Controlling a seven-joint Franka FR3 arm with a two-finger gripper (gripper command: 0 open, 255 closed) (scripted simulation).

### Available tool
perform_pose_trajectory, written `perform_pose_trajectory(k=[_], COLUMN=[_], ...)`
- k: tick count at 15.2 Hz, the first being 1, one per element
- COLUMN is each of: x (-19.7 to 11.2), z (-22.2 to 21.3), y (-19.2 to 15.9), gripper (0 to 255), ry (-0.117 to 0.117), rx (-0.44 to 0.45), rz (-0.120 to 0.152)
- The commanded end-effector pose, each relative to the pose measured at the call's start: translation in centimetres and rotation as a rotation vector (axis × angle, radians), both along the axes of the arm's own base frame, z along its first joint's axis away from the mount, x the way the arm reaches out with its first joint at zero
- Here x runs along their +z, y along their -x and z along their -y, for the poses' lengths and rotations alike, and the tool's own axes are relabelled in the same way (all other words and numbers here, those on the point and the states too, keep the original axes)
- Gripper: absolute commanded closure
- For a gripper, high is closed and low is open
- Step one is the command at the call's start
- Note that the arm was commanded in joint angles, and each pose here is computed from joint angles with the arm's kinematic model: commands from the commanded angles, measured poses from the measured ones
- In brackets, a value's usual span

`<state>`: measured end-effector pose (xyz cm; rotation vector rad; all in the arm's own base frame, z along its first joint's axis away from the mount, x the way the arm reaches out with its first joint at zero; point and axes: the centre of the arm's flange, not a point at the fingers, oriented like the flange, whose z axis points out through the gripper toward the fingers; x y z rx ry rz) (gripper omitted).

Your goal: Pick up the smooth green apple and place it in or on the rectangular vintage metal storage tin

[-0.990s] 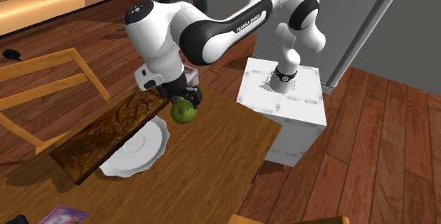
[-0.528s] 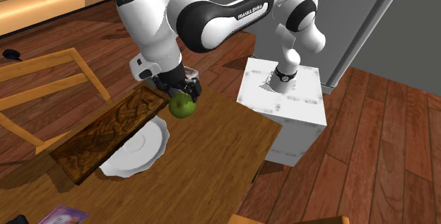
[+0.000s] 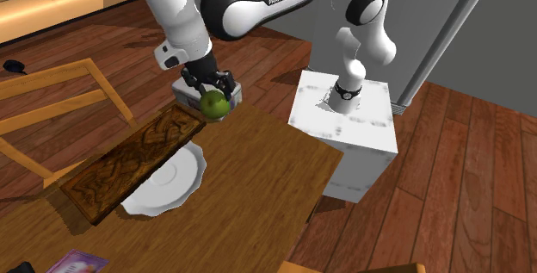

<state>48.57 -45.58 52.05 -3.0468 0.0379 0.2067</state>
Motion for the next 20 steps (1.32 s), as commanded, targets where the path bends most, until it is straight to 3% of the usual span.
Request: perform_pose_trajectory(k=[1, 20], x=[0.3, 1.8], z=[1.6, 16.6], y=[2.0, 22.1], gripper=[255, 255], ry=[0.000, 0.000], rx=[0.001, 0.001], rz=[0.000, 0.000])
